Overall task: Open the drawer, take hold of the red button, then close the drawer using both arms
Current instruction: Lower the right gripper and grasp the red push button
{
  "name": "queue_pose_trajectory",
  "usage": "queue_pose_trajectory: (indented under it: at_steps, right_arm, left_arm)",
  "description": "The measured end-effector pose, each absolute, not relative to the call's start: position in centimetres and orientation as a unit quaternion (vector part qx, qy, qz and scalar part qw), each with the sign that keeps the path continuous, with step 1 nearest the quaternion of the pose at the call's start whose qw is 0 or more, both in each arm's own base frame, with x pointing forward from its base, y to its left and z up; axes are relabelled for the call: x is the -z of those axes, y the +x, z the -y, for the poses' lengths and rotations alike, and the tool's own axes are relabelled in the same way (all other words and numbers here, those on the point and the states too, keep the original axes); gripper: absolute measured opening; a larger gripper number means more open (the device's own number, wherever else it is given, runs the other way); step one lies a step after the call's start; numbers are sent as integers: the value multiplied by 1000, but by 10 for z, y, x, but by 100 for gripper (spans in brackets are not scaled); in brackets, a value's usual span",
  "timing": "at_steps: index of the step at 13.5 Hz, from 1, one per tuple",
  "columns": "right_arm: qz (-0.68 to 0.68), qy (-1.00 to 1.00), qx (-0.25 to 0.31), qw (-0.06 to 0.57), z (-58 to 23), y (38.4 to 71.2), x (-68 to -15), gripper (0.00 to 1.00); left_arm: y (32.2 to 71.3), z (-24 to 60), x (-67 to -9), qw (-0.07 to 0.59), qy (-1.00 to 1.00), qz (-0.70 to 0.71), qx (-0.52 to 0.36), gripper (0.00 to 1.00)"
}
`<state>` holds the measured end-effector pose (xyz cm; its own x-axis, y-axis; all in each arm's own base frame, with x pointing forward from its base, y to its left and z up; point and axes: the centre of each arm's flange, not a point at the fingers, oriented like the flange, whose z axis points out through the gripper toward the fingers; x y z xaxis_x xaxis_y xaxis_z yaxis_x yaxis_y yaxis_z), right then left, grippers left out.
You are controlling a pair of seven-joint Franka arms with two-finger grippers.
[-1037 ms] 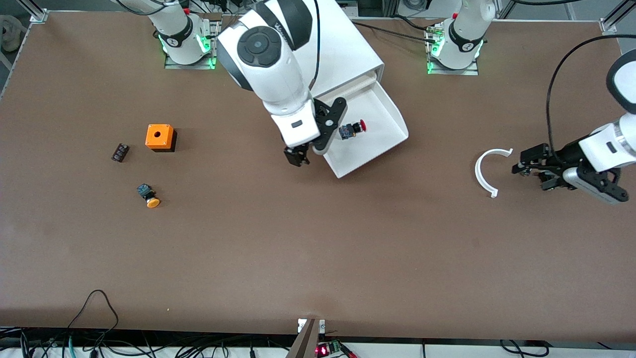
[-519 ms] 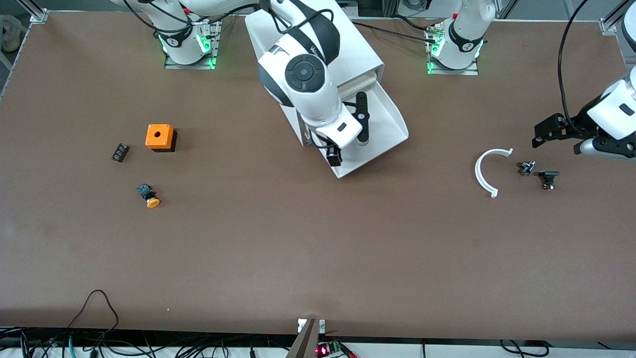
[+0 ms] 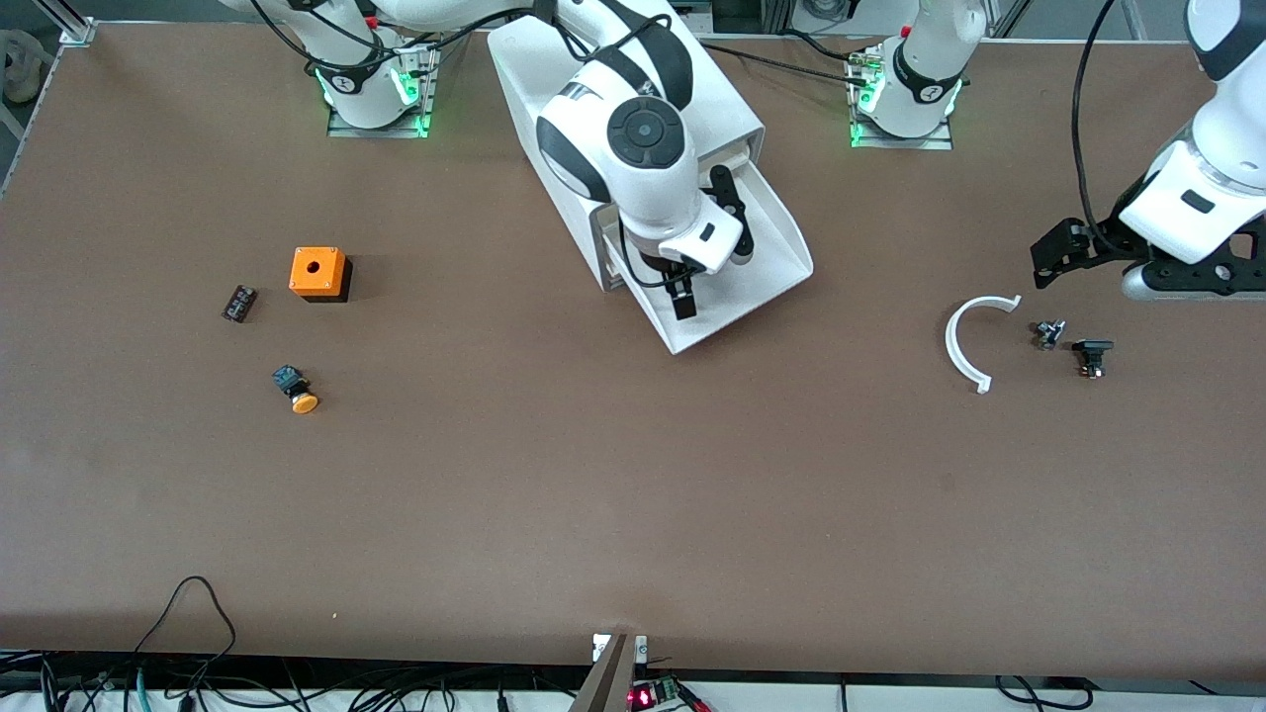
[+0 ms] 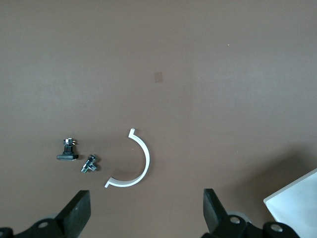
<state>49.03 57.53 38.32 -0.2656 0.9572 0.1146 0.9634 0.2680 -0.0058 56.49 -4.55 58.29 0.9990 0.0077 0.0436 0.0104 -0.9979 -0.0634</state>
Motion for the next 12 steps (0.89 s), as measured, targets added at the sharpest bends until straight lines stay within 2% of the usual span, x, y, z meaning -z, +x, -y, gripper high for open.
queue_pose_trajectory:
  at_steps: [12]
  right_arm:
    - [809,-584,-20,66,-589,464,-347,100]
  left_arm:
    - [566,36,-588,32,-999,15,27,100]
